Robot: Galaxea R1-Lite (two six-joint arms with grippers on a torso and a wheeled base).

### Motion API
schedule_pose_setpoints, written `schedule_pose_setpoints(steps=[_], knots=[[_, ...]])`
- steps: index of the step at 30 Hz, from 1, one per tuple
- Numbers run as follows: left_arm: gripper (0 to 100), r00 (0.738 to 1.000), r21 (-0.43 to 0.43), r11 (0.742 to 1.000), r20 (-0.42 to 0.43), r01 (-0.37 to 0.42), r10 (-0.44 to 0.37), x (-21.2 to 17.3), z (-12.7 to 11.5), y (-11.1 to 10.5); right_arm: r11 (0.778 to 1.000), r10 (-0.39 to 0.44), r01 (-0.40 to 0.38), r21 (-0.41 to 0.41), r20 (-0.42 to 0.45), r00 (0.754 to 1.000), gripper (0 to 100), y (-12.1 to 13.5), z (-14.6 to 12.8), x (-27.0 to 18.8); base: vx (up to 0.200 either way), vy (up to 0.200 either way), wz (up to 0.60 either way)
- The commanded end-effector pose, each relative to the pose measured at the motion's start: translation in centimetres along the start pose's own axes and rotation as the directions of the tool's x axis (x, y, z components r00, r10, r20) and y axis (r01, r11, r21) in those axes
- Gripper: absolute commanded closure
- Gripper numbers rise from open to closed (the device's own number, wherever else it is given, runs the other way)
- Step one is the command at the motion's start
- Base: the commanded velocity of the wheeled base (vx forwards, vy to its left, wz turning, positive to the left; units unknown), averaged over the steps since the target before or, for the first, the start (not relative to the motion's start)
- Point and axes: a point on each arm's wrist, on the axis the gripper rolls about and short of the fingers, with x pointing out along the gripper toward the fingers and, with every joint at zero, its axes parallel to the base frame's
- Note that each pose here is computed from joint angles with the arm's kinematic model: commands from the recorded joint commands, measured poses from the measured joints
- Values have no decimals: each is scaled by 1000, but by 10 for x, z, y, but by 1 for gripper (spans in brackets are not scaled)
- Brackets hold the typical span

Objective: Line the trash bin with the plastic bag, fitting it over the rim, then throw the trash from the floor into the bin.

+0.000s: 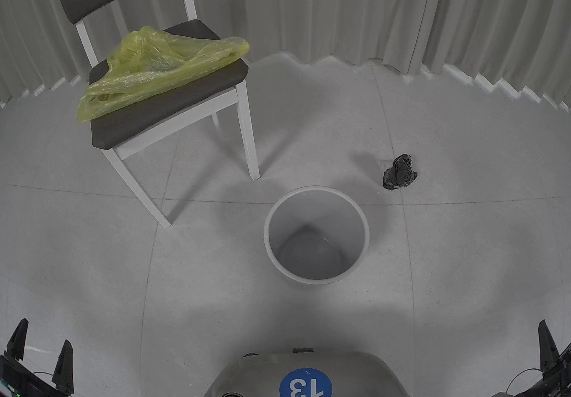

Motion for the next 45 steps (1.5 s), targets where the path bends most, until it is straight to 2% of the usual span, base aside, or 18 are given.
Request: schedule_pose_setpoints(steps=[1, 7, 8, 10, 13, 15, 17, 21, 26, 31, 35, 37, 40, 44, 45], knots=[[0, 1000, 23, 1000, 0, 11, -11, 0, -5, 0, 995, 87, -92, 38, 123, 989, 0, 2, 30, -4, 0, 0, 0], [0, 1000, 26, 999, 10, 19, -19, 0, -3, 0, 994, 101, -106, 41, 113, 989, 0, 0, 55, 2, 0, 0, 0], [0, 998, 15, 1000, 56, 22, -23, -2, 5, 0, 993, 102, -108, 44, 108, 989, 0, 0, 61, 4, 0, 0, 0], [0, 985, -22, 998, 161, 59, -55, -9, 38, -1, 993, 104, -109, 54, 92, 990, 0, -1, 68, 9, 0, 0, 0], [0, 985, -75, 995, 161, 72, -59, -8, 73, 0, 992, 105, -108, 65, 41, 994, 0, -2, 77, 21, 0, 0, 0], [0, 986, -74, 995, 156, 73, -61, -8, 80, 0, 992, 109, -110, 68, 29, 994, 0, -3, 80, 25, 0, 0, 0], [0, 992, -46, 997, 114, 68, -63, 2, 101, 0, 990, 121, -119, 77, -17, 993, 0, -5, 97, 45, 0, 0, 0], [0, 998, 15, 999, 56, 41, -42, 22, 126, 0, 990, 120, -117, 78, -36, 992, 0, -9, 127, 79, 0, 0, 0], [0, 999, 79, 997, -21, -25, 27, 57, 156, 1, 992, 109, -113, 51, 82, 991, 0, -14, 159, 118, 0, 0, 0], [0, 987, 145, 983, -94, -116, 130, 100, 180, 7, 991, 105, -108, 73, 50, 993, 0, -16, 158, 140, 0, 0, 0], [0, 968, 228, 959, -146, -167, 203, 133, 190, 16, 986, 134, -132, 100, -22, 991, 0, -14, 146, 156, 0, 0, 0], [0, 961, 241, 954, -164, -179, 222, 142, 190, 20, 982, 151, -147, 120, -31, 988, 0, -12, 144, 158, 0, 0, 0], [0, 943, 276, 940, -205, -202, 263, 171, 195, 31, 960, 175, -167, 227, -16, 984, 0, -10, 148, 157, 0, 0, 0], [0, 935, 326, 925, -224, -194, 275, 192, 200, 37, 947, 182, -173, 272, -10, 983, 0, -9, 151, 159, 0, 0, 0], [0, 929, 355, 915, -234, -192, 286, 207, 203, 43, 941, 204, -191, 280, -18, 979, 0, -7, 149, 160, 0, 0, 0]])
